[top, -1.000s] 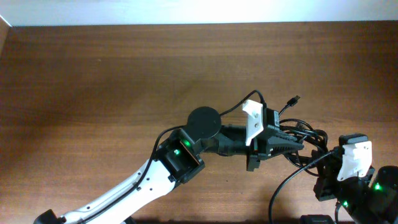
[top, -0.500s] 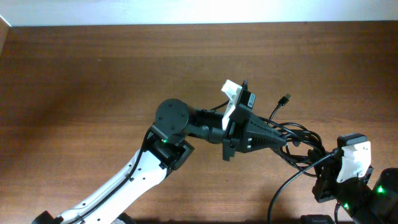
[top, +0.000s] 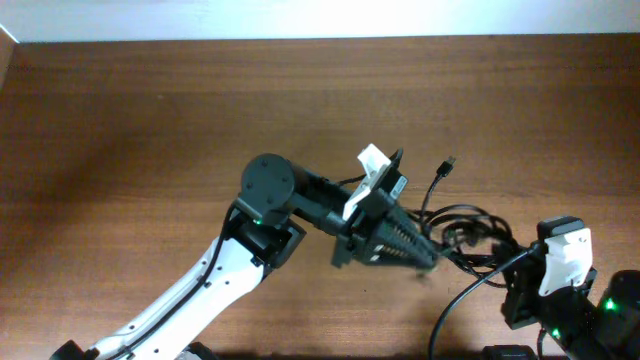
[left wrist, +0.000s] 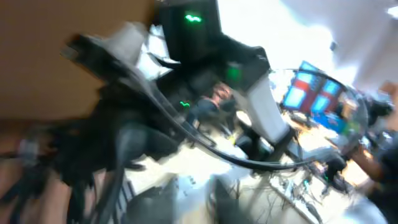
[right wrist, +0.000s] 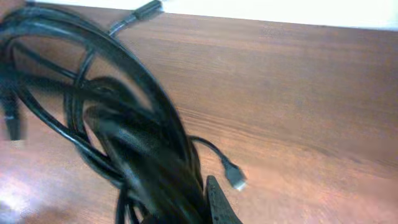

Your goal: Untangle cables

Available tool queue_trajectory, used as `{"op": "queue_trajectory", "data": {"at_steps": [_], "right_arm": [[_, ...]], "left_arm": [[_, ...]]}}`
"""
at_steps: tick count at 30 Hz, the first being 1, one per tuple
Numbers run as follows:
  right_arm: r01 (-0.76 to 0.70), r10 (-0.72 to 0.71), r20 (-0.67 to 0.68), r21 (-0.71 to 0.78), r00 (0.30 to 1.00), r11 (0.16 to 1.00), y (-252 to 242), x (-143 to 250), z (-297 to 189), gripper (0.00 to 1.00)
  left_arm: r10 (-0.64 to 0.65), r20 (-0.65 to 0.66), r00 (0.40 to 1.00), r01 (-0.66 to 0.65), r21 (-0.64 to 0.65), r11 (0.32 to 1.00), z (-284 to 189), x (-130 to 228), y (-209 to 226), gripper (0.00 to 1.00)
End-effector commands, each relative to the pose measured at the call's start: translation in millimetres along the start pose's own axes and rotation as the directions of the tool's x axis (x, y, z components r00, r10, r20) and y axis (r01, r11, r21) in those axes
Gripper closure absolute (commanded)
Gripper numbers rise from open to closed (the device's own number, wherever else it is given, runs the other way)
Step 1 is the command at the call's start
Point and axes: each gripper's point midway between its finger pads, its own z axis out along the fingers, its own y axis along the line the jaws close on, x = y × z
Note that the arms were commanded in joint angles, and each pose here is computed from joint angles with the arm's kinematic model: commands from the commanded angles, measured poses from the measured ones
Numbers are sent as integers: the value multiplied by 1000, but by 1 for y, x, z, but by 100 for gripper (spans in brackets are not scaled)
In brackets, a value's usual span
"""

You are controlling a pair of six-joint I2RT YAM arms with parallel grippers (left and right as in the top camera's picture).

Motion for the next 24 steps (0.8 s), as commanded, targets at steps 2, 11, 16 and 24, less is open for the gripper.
{"op": "queue_trajectory", "data": {"at_steps": [2,11,16,24], "right_arm": [[-32,34,-17,98,999,995,-18,5,3,96],[-27,28,-15,56,1000,998,-11,4,3,96],[148,-146,27,-191,989,970,32,1,0,96],[143,-140,28,-202,990,969,34,1,0,96]], "left_arm": [[122,-67,990,-117,74,990,-11,-7,-38,1],[145,-54,988,-145,3,989,-29,-12,-25,1],[223,-53,973,-223,7,975,-30,-10,-21,1],[-31,159,987,85,-346,934,-56,-18,76,1]]}}
